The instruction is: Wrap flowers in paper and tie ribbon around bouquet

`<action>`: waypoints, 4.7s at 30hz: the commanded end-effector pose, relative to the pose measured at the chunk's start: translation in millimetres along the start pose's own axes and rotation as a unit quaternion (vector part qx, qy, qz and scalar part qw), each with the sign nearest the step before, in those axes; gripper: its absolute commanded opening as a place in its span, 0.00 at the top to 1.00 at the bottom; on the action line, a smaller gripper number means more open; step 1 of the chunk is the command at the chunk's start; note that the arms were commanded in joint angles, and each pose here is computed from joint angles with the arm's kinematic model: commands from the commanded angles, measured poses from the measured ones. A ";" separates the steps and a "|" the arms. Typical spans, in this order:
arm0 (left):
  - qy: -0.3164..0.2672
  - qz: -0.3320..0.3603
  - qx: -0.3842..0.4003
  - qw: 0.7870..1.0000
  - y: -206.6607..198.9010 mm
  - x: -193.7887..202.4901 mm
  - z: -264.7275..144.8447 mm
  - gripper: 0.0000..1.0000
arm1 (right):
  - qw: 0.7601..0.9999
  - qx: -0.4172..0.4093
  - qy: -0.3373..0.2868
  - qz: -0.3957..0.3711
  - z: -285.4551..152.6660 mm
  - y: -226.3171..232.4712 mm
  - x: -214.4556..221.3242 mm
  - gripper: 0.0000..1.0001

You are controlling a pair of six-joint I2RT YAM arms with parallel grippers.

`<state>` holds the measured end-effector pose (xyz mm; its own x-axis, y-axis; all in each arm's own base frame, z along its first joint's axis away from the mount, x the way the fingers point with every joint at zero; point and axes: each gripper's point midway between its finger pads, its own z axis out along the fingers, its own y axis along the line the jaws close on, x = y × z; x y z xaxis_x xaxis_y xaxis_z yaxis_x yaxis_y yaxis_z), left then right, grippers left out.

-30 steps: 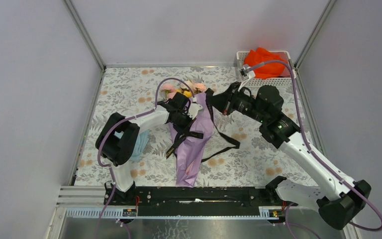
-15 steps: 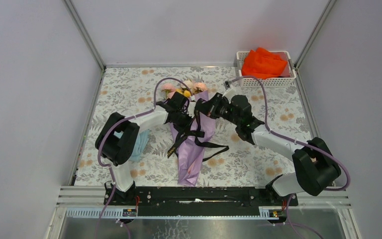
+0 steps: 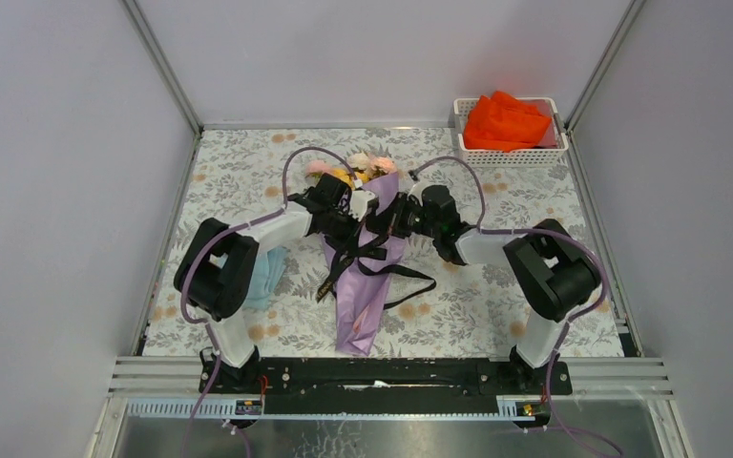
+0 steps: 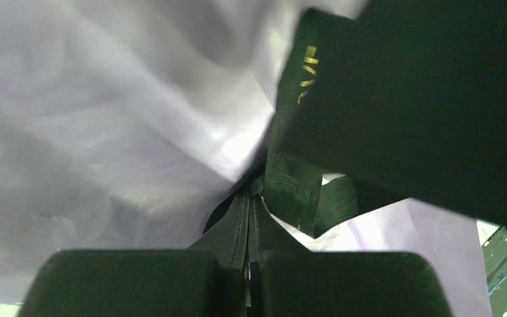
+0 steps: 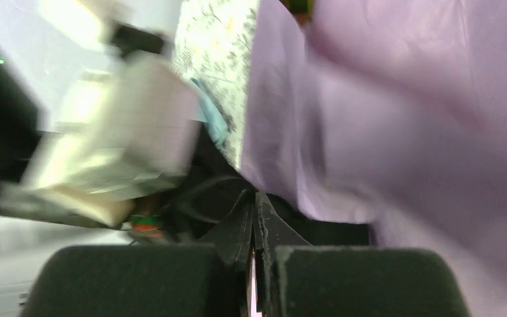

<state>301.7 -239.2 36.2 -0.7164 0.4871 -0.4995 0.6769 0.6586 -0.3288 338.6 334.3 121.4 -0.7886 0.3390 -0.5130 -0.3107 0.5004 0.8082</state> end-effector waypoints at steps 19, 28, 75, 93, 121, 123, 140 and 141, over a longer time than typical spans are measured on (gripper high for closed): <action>-0.062 0.283 0.160 0.944 -133.8 -39.4 -146.7 1.00 | 0.978 -0.093 0.151 -0.112 70.0 13.6 7.0 1.00; -0.067 0.292 0.101 0.949 -108.8 -62.6 -131.1 1.00 | 0.972 -0.078 0.179 -0.131 75.8 0.9 12.1 1.00; -0.153 0.153 0.002 0.976 45.8 -125.1 -50.6 1.00 | 0.977 -0.095 0.175 -0.078 22.3 14.1 7.8 0.72; -0.167 0.266 -0.154 0.937 61.5 -160.0 -133.9 0.26 | 0.985 -0.047 0.163 -0.002 22.8 -14.2 1.4 1.00; -0.123 0.474 0.081 0.868 -11.4 -63.1 -17.9 0.03 | 0.988 0.002 0.149 0.039 30.5 -22.5 -7.9 1.00; -0.123 0.465 0.080 0.873 -8.8 -66.3 -13.3 0.03 | 0.989 0.004 0.144 0.037 30.6 -21.6 -10.4 1.00; -0.102 0.440 0.036 0.891 11.7 -52.5 -3.0 0.61 | 0.992 0.016 0.125 0.028 28.7 -17.4 -22.9 0.89; -0.100 0.437 0.033 0.893 13.2 -51.5 -3.1 0.67 | 0.992 0.019 0.124 0.026 28.0 -18.5 -24.5 0.85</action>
<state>348.6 -257.5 61.8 0.1299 0.6750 -0.7263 0.9785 0.0313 0.2041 356.7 335.4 72.8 -0.9516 0.1289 -0.2789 -0.1702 0.5346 0.8278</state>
